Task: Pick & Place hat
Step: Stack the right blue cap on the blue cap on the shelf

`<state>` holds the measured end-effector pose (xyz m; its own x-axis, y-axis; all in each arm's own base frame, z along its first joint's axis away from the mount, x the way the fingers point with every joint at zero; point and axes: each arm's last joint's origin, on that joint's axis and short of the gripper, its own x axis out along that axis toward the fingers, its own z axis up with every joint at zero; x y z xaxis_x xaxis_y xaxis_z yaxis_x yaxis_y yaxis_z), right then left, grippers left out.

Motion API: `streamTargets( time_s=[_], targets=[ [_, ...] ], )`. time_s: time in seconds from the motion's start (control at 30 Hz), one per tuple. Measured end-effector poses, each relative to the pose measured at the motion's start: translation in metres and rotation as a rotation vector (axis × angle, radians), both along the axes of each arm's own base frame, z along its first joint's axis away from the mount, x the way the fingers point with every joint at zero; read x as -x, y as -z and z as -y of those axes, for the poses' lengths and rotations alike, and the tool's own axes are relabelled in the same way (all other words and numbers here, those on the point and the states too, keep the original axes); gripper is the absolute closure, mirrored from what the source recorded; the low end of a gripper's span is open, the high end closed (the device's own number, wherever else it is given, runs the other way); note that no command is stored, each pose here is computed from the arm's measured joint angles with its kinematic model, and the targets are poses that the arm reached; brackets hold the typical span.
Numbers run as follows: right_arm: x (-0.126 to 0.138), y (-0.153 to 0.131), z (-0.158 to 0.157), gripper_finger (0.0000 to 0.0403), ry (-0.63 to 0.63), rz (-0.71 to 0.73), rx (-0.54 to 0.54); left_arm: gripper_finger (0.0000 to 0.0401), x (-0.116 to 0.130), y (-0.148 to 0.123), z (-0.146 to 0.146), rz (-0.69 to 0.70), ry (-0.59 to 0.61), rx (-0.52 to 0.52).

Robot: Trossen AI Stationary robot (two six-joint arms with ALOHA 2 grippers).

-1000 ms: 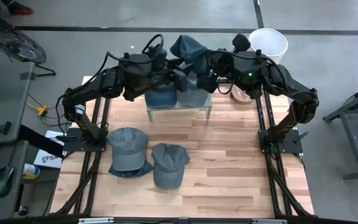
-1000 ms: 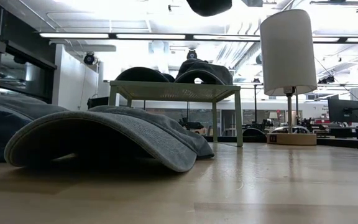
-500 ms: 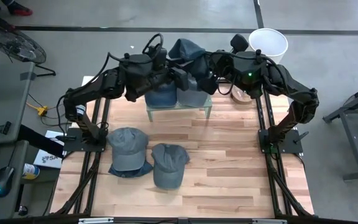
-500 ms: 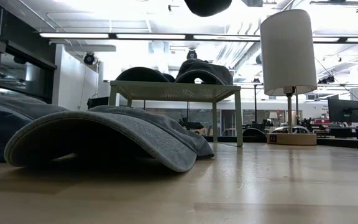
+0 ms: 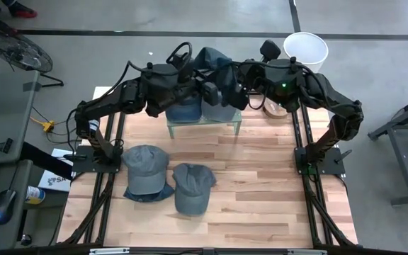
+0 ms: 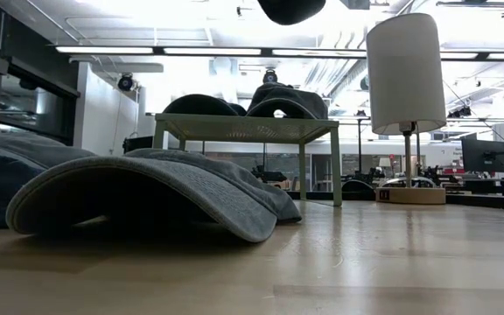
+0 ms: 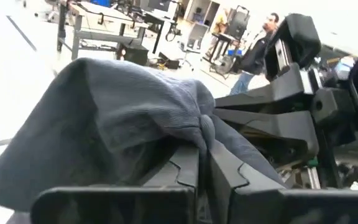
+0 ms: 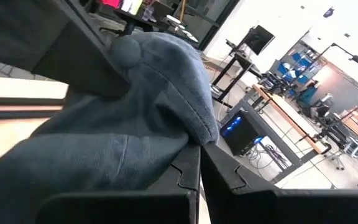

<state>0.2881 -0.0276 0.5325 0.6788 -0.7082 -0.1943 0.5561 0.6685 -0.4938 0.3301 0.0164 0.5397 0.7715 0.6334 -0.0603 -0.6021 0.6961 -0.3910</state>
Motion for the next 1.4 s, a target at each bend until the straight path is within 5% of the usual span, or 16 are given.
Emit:
streamTargets(
  time_s=[0.63,1.13,1.4],
  targets=[
    [0.0,0.011,-0.005,0.039,-0.194,-0.071,-0.125,0.04,0.005,-0.003,0.001,-0.099,0.067,-0.123],
    [0.022,-0.005,-0.008,0.0235,-0.27,0.012,-0.145,0.0401,0.018,-0.002,0.001,-0.198,0.074,-0.159],
    [0.042,-0.011,-0.008,0.0206,-0.268,0.006,-0.145,0.0401,0.048,-0.006,0.002,-0.298,0.167,-0.18]
  ],
)
